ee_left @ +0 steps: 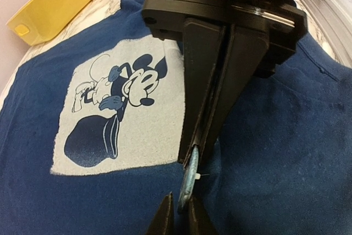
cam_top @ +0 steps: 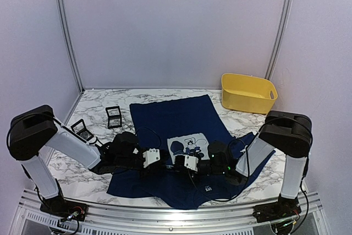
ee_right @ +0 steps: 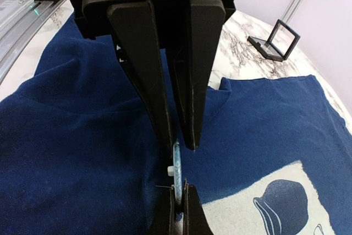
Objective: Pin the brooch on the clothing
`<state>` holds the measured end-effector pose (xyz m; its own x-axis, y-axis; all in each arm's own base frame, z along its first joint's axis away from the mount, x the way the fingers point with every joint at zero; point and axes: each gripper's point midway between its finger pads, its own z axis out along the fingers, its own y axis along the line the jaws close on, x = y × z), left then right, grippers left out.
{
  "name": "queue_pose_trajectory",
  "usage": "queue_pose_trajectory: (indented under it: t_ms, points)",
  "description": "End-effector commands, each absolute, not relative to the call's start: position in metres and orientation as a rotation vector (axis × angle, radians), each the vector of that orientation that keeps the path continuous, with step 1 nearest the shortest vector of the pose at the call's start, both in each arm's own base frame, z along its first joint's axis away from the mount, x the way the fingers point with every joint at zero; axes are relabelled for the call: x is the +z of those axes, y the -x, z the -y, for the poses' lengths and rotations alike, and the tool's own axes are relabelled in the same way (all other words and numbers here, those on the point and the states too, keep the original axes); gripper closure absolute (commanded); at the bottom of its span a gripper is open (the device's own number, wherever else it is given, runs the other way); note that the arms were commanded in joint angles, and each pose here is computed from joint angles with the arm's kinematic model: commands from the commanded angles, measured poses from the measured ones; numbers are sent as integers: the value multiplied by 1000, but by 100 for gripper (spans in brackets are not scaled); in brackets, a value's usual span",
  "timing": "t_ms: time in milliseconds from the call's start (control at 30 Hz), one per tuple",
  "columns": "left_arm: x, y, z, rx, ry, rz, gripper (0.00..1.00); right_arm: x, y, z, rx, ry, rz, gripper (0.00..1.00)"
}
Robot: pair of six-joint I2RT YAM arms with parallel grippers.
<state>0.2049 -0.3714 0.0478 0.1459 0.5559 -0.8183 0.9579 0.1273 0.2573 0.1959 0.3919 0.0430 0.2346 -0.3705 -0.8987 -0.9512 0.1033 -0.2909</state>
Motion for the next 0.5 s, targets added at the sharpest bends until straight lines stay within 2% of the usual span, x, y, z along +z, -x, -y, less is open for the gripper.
queue_pose_trajectory:
  t_ms: [0,33,200,467]
  points:
    - [45,-206,376,-581,-1569,-1514,95,60,-196,-400,737,1445,-1279,100]
    - [44,-205,376,-582,-1576,-1513,100,60,-196,-400,735,1446,-1279,100]
    - [53,-200,377,-627,-1564,-1523,100,58,-200,-396,696,1446,-1299,99]
    - [72,-192,379,-747,-1499,-1595,100,70,-203,-376,621,1417,-1367,80]
